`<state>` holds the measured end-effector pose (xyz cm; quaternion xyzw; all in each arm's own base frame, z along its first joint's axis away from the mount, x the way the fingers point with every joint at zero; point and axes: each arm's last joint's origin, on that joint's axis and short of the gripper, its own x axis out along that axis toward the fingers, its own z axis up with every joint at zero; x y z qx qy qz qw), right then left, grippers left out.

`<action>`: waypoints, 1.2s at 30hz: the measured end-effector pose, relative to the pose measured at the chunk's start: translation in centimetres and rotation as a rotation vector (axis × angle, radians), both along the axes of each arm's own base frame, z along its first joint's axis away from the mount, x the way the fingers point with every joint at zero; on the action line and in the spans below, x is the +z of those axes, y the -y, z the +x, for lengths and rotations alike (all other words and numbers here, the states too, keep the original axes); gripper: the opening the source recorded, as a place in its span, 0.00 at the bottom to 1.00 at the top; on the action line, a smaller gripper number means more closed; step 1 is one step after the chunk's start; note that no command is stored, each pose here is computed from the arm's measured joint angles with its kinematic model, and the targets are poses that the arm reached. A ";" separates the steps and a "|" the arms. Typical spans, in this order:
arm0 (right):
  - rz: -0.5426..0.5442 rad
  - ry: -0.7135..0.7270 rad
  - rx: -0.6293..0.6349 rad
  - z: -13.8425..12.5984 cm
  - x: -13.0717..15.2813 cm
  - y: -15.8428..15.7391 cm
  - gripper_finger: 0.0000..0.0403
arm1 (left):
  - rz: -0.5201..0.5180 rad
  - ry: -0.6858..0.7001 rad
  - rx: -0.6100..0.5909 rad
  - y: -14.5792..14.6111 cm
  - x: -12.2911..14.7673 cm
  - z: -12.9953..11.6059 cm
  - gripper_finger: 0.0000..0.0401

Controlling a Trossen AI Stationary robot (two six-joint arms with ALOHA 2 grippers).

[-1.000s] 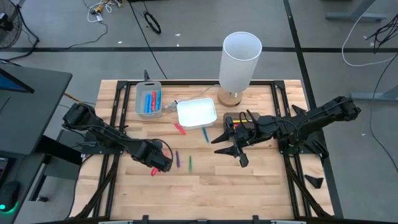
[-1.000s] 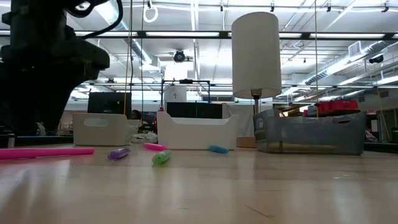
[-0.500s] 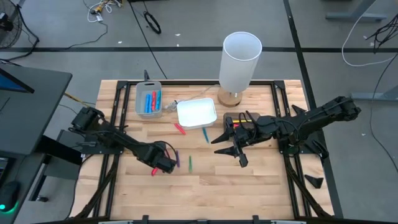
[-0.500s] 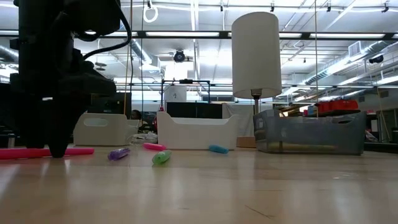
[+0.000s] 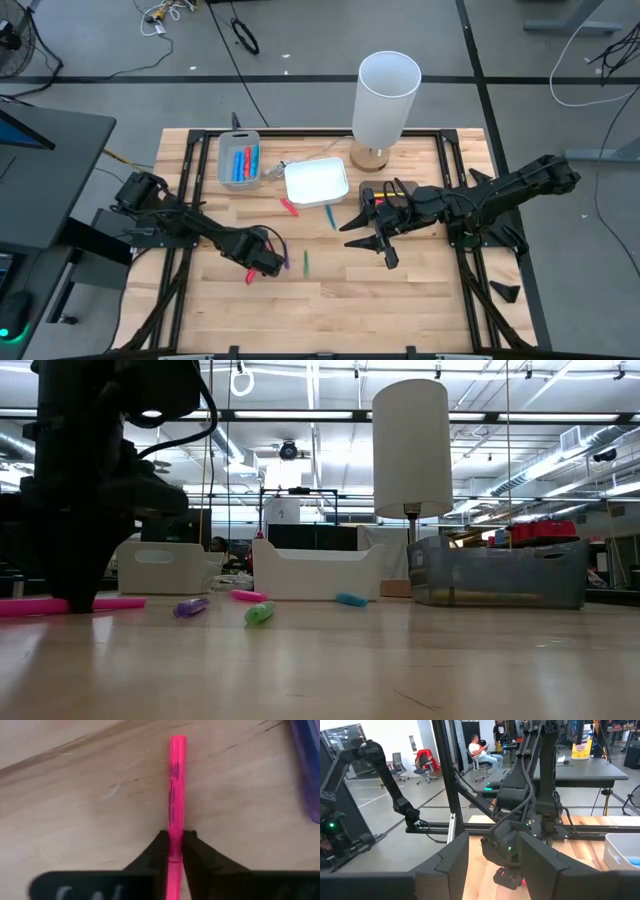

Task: Pick & Place Markers
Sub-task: Put the pink pen into the black transparent bin

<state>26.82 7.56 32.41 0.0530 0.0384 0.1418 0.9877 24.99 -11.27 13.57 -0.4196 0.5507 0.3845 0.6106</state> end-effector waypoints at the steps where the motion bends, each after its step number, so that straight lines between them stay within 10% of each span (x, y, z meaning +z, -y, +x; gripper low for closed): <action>1: 0.004 -0.001 0.000 0.0 0.0 0.0 0.42 | -0.003 0.001 0.000 0.0 0.0 0.0 0.08; 18: 0.181 -0.074 0.017 0.0 -0.2 -0.1 0.42 | -0.009 0.050 -0.174 -0.3 2.5 -0.9 0.06; 36: 0.689 -0.284 -0.042 -0.1 -0.7 -0.1 0.42 | 0.059 0.068 -0.854 -1.4 6.0 -3.2 0.06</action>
